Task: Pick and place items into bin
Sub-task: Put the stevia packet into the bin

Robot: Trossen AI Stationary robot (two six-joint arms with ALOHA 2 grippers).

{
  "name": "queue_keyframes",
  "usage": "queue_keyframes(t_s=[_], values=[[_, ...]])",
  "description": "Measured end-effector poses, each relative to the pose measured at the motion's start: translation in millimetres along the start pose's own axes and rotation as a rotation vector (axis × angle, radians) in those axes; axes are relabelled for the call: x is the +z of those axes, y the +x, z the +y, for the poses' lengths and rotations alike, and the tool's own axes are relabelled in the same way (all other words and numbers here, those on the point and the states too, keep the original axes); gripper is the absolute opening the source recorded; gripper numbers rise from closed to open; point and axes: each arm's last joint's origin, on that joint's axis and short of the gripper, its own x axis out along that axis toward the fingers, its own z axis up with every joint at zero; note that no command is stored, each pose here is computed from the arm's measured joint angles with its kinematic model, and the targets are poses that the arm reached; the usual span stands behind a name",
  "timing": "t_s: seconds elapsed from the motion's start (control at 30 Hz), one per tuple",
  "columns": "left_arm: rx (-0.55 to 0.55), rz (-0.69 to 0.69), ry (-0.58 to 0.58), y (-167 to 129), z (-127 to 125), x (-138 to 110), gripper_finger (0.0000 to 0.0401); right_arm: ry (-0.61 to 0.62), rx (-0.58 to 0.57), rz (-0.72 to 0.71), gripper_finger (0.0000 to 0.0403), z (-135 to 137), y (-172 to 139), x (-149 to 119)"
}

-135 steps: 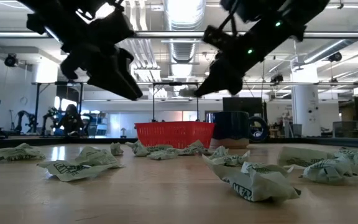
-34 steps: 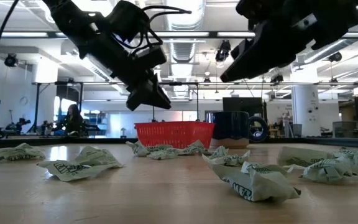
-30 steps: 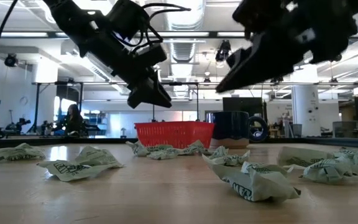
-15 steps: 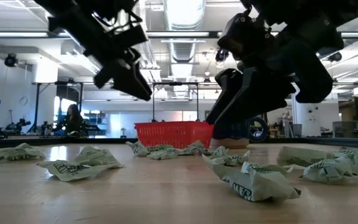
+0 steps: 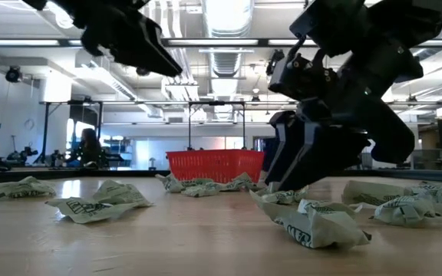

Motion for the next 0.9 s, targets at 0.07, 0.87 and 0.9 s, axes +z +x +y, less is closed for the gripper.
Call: queue_keyframes(t_s=[0.07, 0.87, 0.9], values=[[-0.007, -0.02, -0.007, -3, -2, 2, 0.0144, 0.003, 0.0, 0.003, 0.0159, 0, 0, 0], [-0.117, 0.062, -0.069, -20, -30, -7, 0.0144, -0.063, -0.002, -0.059, 0.0009, -2, -14, 17], [-0.121, 0.081, -0.08, -20, -31, -9, 0.0144, -0.077, -0.005, -0.079, 0.0009, -2, -17, 22]])
